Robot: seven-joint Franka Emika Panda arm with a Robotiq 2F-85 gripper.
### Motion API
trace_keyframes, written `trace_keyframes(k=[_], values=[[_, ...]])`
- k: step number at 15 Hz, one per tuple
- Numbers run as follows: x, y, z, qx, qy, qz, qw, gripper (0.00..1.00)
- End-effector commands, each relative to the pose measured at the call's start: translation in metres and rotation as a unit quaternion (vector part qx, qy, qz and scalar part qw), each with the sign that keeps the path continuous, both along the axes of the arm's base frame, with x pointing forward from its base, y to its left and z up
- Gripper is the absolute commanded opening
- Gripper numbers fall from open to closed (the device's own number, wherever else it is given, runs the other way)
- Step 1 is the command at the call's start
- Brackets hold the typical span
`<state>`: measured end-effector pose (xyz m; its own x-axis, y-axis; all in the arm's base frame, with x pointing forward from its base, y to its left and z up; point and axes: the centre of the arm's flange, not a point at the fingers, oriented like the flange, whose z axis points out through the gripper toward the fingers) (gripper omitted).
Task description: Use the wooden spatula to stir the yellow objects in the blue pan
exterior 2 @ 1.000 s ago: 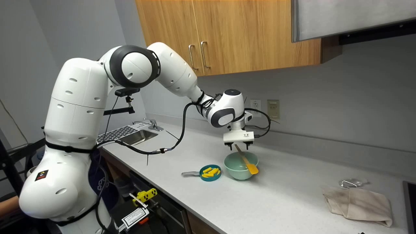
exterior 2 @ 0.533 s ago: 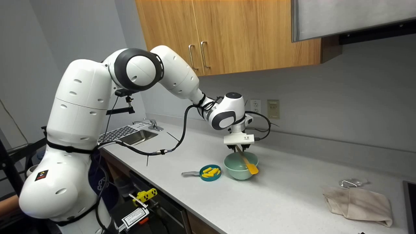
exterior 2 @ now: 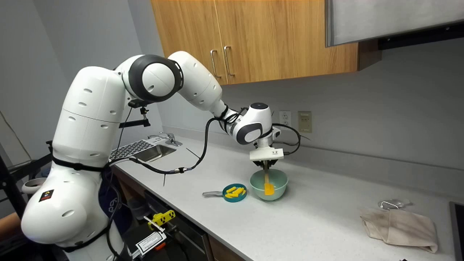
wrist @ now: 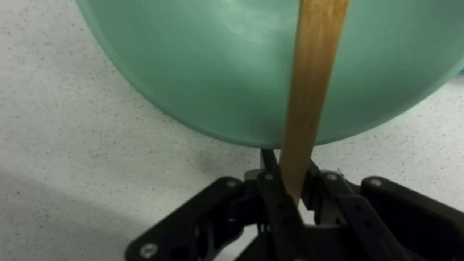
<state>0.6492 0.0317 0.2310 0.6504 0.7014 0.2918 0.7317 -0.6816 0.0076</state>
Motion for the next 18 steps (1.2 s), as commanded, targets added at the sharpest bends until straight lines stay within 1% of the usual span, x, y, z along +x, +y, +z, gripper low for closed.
trace_keyframes(k=[1, 5, 8, 12, 15, 18], values=[[0.005, 0.001, 0.014, -0.009, -0.013, 0.017, 0.9997, 0.04], [-0.002, 0.005, 0.035, -0.021, -0.022, 0.022, 0.9993, 0.04], [-0.009, 0.006, 0.048, -0.020, -0.029, 0.019, 0.9992, 0.04], [-0.027, 0.010, 0.056, -0.013, -0.025, 0.015, 0.9995, 0.04], [-0.042, 0.023, 0.060, -0.003, -0.022, 0.020, 0.9996, 0.04], [-0.056, 0.044, 0.065, 0.010, -0.022, 0.034, 0.9991, 0.04]])
